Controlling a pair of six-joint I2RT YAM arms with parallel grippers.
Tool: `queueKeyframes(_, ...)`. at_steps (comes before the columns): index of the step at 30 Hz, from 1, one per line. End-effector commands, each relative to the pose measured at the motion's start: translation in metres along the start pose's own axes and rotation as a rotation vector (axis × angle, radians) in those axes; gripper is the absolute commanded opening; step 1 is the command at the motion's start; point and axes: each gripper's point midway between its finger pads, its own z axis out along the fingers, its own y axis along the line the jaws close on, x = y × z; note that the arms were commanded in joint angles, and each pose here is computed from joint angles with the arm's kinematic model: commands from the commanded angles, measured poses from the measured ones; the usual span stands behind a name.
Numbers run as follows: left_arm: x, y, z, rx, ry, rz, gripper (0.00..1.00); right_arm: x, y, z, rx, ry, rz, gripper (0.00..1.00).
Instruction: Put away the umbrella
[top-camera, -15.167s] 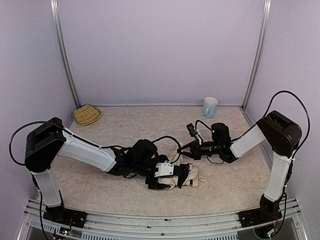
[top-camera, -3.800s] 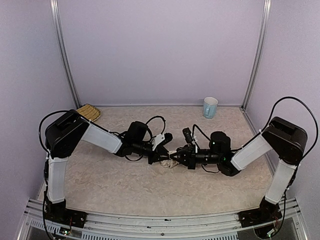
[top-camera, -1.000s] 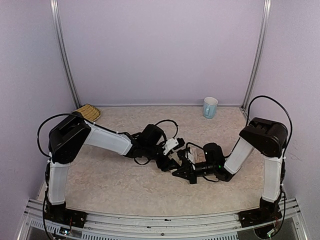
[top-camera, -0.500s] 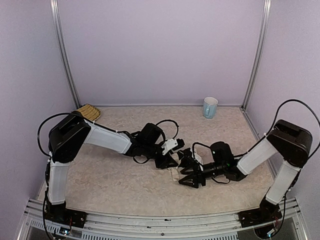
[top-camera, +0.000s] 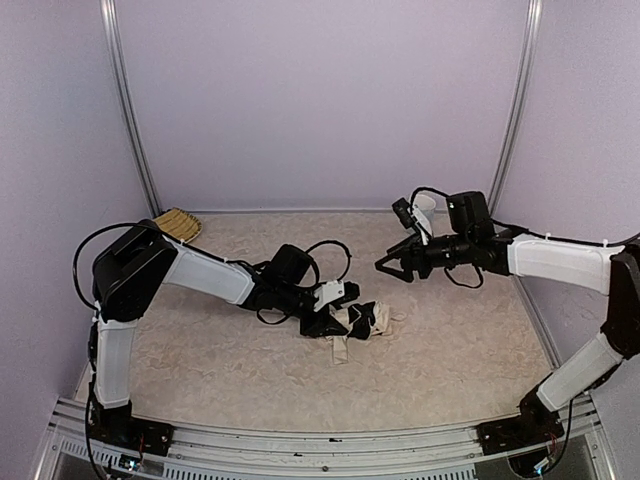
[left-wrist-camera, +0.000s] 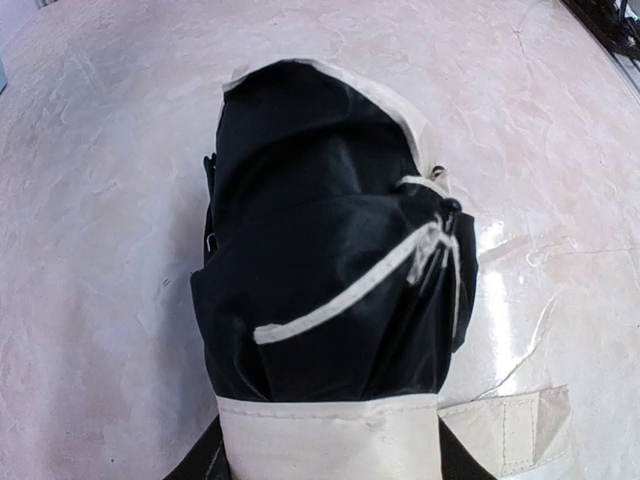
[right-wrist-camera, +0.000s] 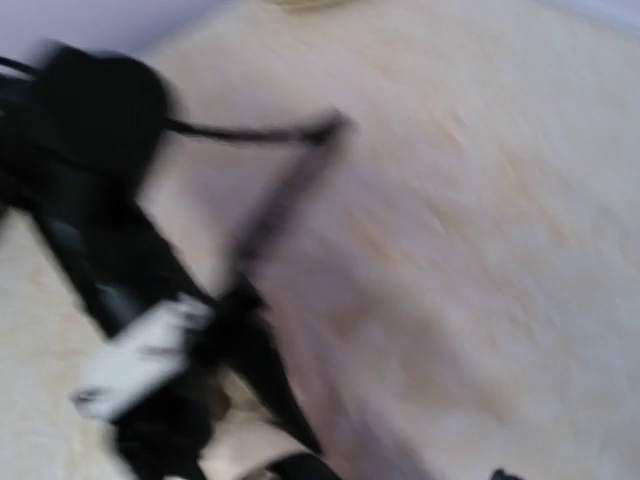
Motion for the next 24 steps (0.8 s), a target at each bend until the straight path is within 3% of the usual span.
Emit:
queueKeyframes(1, 0.080, -0.042, 0.009, 0.122, 0.233, -0.034, 0.44, 0.049, -0.015, 0.024, -0.016, 0.222, 0.117, 0.71)
queueKeyframes(6, 0.080, -0.045, 0.009, 0.139, 0.230, -0.032, 0.44, 0.079, 0.006, 0.054, -0.211, 0.292, 0.111, 0.77)
queueKeyframes(13, 0.076, -0.046, 0.010, 0.151, 0.222, -0.022, 0.45, 0.115, 0.024, 0.082, -0.299, 0.352, 0.018, 0.87)
queueKeyframes(19, 0.075, -0.042, 0.010, 0.143, 0.228, -0.022, 0.46, 0.159, 0.025, 0.096, -0.303, 0.421, -0.007, 0.87)
queueKeyframes(24, 0.075, -0.043, 0.011, 0.148, 0.221, -0.019, 0.47, 0.175, 0.018, 0.109, -0.252, 0.419, 0.009, 0.81)
